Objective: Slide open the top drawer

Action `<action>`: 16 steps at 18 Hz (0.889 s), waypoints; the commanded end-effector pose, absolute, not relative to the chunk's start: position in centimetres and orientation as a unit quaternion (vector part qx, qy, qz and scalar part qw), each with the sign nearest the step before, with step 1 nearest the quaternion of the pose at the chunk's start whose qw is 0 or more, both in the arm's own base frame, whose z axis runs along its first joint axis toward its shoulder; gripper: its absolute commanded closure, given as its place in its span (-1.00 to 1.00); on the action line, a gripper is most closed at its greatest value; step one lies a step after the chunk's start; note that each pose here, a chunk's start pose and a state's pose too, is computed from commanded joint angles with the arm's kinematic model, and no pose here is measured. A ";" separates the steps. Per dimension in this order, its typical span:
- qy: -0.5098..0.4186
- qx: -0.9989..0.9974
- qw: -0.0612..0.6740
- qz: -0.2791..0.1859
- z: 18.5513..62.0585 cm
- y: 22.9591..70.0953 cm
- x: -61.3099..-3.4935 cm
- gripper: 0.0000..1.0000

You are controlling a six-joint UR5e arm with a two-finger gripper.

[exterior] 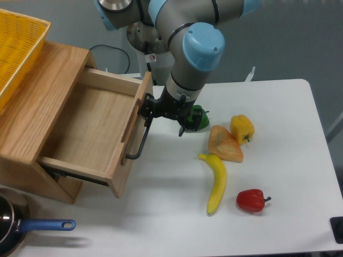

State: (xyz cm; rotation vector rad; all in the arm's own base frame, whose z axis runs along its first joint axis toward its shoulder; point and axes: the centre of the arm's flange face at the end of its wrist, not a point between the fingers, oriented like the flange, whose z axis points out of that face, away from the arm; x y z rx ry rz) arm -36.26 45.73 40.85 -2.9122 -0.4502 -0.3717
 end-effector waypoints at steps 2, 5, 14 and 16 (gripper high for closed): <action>-0.160 -0.975 0.086 -0.126 40.7 45.0 -37.1 -1.00; -0.162 -0.975 0.087 -0.124 40.8 44.7 -37.6 -1.00; -0.167 -0.974 0.093 -0.125 41.3 44.5 -38.0 -1.00; -0.165 -0.974 0.095 -0.124 41.6 44.6 -37.7 -1.00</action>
